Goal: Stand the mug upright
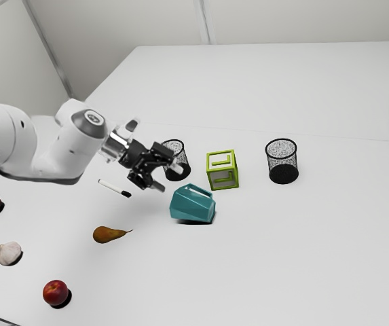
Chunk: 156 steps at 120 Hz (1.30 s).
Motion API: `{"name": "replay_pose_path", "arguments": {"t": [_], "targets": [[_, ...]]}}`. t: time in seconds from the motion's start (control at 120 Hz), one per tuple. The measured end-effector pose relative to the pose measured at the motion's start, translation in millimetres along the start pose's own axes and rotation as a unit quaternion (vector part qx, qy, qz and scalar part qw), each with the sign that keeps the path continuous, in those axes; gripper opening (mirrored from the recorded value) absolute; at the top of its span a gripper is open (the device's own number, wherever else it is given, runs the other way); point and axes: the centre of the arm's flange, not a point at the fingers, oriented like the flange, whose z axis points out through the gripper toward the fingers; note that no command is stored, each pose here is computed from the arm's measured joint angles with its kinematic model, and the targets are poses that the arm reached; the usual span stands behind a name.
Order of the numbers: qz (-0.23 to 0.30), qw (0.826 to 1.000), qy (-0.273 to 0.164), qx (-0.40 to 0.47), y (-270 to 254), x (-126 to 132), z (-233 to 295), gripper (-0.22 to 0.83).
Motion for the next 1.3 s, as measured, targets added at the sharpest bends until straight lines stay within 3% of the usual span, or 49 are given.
{"name": "replay_pose_path", "arguments": {"t": [0.642,0.95,1.025,1.183,1.3], "targets": [[-0.014,0.992,0.045,-0.119,-34.2,-22.2,44.4,0.62],[0.004,0.987,0.062,-0.145,-40.4,-26.9,52.6,0.61],[0.010,0.987,0.065,-0.148,-40.5,-26.8,53.7,0.51],[0.024,0.986,0.069,-0.152,-37.7,-27.0,54.7,0.14],[0.033,0.985,0.071,-0.154,-36.0,-27.3,53.6,-0.01]]}}
